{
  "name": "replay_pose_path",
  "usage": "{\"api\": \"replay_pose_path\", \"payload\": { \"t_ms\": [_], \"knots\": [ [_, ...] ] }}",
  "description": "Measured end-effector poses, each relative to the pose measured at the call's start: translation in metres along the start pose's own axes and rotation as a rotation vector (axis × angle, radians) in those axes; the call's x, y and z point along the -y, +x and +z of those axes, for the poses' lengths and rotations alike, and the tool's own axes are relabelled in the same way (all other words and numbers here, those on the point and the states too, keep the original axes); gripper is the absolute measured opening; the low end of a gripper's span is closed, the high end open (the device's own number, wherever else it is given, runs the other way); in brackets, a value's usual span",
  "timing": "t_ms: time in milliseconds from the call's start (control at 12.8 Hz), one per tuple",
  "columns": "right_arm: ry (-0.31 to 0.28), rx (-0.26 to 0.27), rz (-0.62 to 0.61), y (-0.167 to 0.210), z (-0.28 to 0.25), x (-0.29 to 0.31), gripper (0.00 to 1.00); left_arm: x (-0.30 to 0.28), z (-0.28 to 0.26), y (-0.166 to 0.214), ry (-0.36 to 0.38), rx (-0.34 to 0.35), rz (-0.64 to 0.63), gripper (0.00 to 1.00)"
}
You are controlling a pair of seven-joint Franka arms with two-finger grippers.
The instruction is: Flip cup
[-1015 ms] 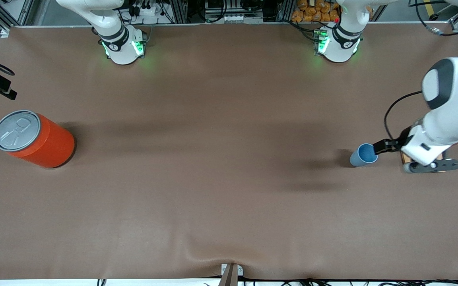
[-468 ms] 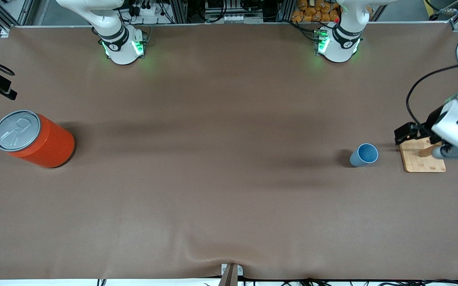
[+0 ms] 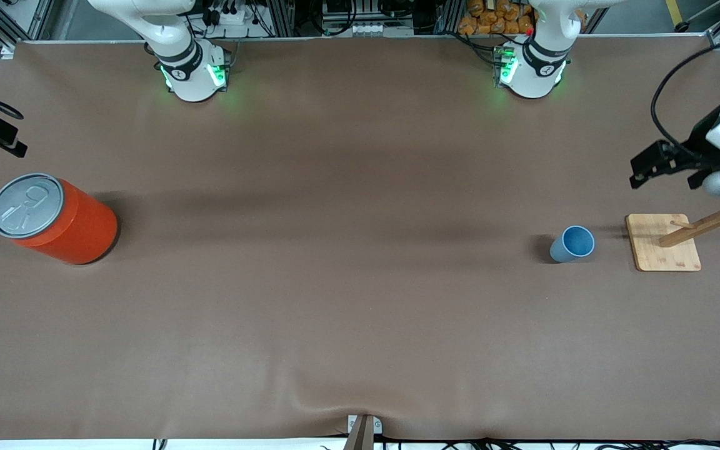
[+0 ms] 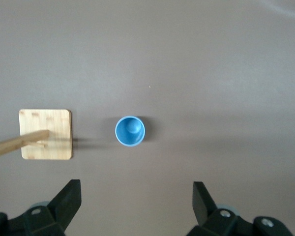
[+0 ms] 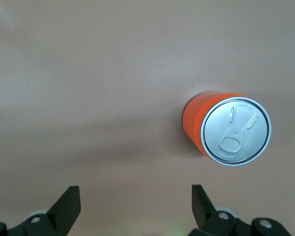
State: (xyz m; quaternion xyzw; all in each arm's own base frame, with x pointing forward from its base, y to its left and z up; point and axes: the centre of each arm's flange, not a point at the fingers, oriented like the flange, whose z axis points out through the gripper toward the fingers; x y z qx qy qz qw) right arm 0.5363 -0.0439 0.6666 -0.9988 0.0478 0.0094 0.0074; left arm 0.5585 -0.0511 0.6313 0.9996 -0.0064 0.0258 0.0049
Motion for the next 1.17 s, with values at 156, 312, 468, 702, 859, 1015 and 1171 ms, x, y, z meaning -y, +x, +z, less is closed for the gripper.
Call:
{"api": "replay_pose_path", "payload": {
  "t_ms": [156, 312, 468, 702, 859, 1015, 1171],
  "knots": [
    [0.000, 0.007, 0.001, -0.001, 0.001, 0.000, 1.00, 0.001, -0.005, -0.012, 0.002, 0.010, -0.006, 1.00],
    [0.000, 0.014, 0.003, -0.001, 0.001, -0.001, 1.00, 0.002, -0.005, -0.025, -0.015, 0.022, -0.018, 1.00],
    [0.000, 0.020, 0.004, -0.002, 0.002, -0.001, 1.00, 0.001, -0.004, -0.037, -0.019, 0.032, -0.021, 1.00],
    [0.000, 0.039, 0.004, -0.004, 0.004, -0.001, 1.00, 0.001, -0.007, -0.042, -0.018, 0.027, -0.022, 1.00],
    [0.000, 0.040, 0.003, -0.004, 0.004, -0.001, 1.00, 0.001, -0.007, -0.043, -0.018, 0.026, -0.023, 1.00],
    [0.000, 0.040, 0.003, -0.004, 0.004, -0.001, 1.00, 0.002, -0.008, -0.043, -0.018, 0.025, -0.036, 1.00],
    [0.000, 0.040, 0.003, -0.004, 0.004, -0.001, 1.00, 0.007, -0.014, -0.044, -0.018, 0.032, -0.045, 1.00]
  ]
}}
